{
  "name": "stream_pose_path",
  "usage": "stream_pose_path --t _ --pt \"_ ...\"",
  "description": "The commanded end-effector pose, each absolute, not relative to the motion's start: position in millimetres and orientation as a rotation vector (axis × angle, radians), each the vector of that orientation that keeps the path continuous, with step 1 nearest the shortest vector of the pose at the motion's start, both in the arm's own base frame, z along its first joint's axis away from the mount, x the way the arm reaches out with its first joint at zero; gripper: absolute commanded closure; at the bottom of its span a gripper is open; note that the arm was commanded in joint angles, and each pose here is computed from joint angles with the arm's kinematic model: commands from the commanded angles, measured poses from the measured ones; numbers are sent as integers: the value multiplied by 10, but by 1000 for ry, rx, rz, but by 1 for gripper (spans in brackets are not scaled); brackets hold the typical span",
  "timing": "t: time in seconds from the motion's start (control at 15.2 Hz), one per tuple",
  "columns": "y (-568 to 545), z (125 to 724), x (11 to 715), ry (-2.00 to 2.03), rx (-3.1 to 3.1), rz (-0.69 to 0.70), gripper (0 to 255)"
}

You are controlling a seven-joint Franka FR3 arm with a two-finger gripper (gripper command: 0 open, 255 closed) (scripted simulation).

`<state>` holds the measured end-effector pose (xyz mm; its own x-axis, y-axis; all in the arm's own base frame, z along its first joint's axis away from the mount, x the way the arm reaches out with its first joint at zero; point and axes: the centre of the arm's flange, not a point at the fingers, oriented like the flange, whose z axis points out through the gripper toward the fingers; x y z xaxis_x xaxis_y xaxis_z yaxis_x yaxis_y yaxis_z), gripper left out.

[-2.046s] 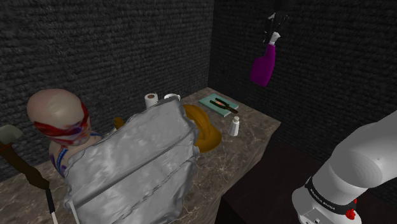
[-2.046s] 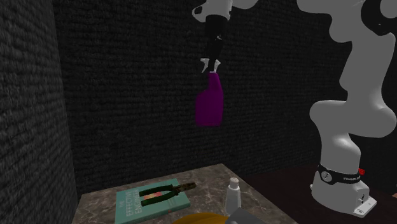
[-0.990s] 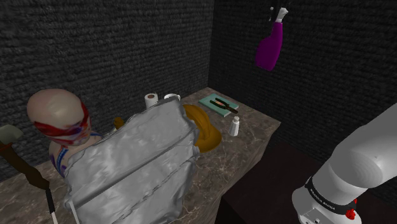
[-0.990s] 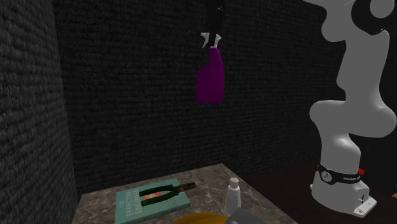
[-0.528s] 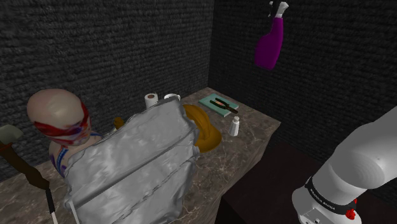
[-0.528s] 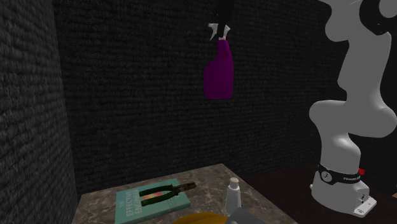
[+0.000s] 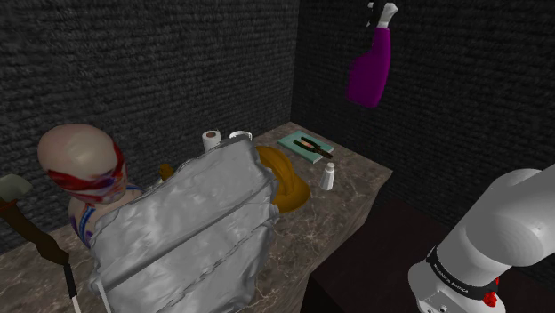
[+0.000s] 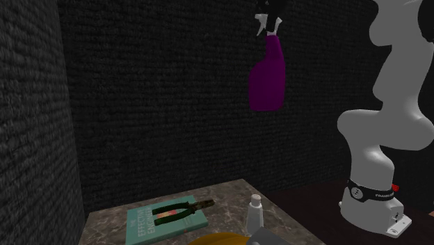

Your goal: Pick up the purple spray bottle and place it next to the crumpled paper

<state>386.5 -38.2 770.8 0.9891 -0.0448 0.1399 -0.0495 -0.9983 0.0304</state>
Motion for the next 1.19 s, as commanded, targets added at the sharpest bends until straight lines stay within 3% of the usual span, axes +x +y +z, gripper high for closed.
stream_pose_path --t 0.0,0.59,1.12 --pt "-122 7711 3785 -76 3099 217 255" --pt "966 7716 3411 -76 3099 217 255" --pt "966 7294 3411 -76 3099 217 255"
